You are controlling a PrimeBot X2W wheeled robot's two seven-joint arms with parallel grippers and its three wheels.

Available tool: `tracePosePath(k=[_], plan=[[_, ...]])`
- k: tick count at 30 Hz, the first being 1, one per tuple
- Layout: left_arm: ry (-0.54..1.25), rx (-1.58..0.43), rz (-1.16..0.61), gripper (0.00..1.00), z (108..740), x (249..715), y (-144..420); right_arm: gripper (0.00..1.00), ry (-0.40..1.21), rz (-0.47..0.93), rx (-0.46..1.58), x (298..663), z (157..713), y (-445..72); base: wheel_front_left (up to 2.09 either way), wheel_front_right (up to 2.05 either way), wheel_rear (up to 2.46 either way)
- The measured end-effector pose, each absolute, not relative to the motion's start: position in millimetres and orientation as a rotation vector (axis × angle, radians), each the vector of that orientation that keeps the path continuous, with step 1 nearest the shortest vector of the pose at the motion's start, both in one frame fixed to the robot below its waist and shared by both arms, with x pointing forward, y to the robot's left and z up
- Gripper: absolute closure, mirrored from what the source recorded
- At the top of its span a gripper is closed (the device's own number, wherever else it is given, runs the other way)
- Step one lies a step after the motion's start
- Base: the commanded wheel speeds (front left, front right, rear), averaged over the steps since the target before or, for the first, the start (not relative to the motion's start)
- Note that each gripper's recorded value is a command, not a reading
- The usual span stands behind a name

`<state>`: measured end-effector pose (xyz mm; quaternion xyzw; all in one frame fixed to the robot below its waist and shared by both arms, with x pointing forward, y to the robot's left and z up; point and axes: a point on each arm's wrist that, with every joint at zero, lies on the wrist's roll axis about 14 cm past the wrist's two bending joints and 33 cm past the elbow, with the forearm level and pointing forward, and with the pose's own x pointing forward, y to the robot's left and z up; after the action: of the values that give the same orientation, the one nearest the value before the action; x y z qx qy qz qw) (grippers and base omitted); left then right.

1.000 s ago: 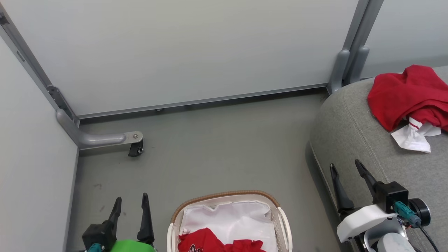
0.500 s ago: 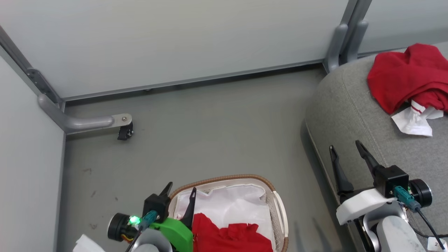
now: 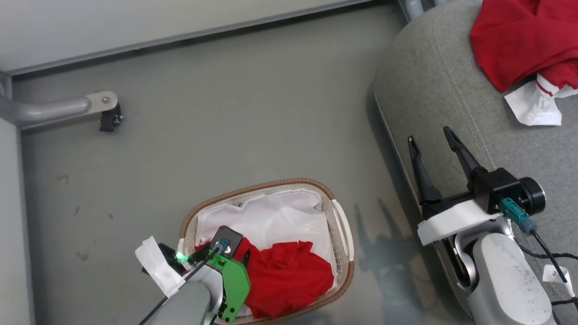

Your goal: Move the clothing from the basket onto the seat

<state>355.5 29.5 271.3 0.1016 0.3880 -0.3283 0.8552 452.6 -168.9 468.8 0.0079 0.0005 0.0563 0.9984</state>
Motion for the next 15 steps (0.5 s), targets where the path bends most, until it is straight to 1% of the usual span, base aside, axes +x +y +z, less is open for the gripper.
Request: tracePosePath(k=[7, 9, 15], plan=[[0.947, 0.298, -0.779, 0.0, 227.1, 354.5, 22.5, 0.0, 0.046, 0.117, 0.028, 470.8, 444.5, -170.3, 0.0, 0.0, 0.0], [0.969, 0.35, -0.833, 0.0, 214.0, 352.5, 18.9, 0.0, 0.07, 0.112, 0.033, 473.5, 433.6, -172.9, 0.0, 0.0, 0.0], [1.049, 0.376, -0.889, 0.0, 180.2, 345.6, 15.3, 0.0, 0.136, 0.092, 0.046, 477.2, 404.4, -181.1, 0.0, 0.0, 0.0]])
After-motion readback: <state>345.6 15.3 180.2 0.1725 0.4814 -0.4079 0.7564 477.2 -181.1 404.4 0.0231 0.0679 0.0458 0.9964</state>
